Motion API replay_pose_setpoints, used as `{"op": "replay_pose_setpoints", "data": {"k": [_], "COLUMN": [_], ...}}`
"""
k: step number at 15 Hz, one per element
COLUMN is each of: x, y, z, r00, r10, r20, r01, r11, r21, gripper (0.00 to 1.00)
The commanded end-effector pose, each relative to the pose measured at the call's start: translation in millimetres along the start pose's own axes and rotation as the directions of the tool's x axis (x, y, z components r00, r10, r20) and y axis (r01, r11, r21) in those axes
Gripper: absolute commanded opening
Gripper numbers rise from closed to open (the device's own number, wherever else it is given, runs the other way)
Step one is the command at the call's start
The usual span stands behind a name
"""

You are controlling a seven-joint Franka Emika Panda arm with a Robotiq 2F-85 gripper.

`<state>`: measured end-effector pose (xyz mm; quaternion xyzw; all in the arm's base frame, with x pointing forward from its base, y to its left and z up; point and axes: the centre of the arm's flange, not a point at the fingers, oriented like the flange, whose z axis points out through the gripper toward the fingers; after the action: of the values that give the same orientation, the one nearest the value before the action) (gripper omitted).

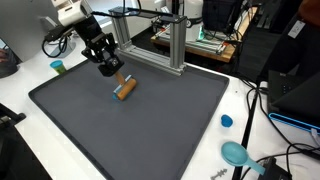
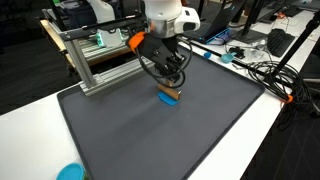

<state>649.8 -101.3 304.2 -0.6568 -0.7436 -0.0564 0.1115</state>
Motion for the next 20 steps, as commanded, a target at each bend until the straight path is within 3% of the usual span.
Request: {"op": "replay_pose_setpoints", "data": {"k": [1, 13, 17, 20], "x": [0.8, 26.3, 40.7, 49.9], "y": [-0.2, -6.8, -7.7, -7.9], "z": [3.6, 36.4, -21.4, -77.9], "r00": [1.000, 0.987, 0.986, 0.996], "r10": [0.000, -0.038, -0.060, -0.045], "r20": [0.001, -0.154, -0.152, -0.079], "r01": [0.000, 0.043, 0.049, 0.032], "r11": [1.000, 0.998, 0.996, 0.987], "r21": [-0.016, 0.034, -0.078, -0.155], "gripper": [0.22, 0.22, 0.22, 0.22]}}
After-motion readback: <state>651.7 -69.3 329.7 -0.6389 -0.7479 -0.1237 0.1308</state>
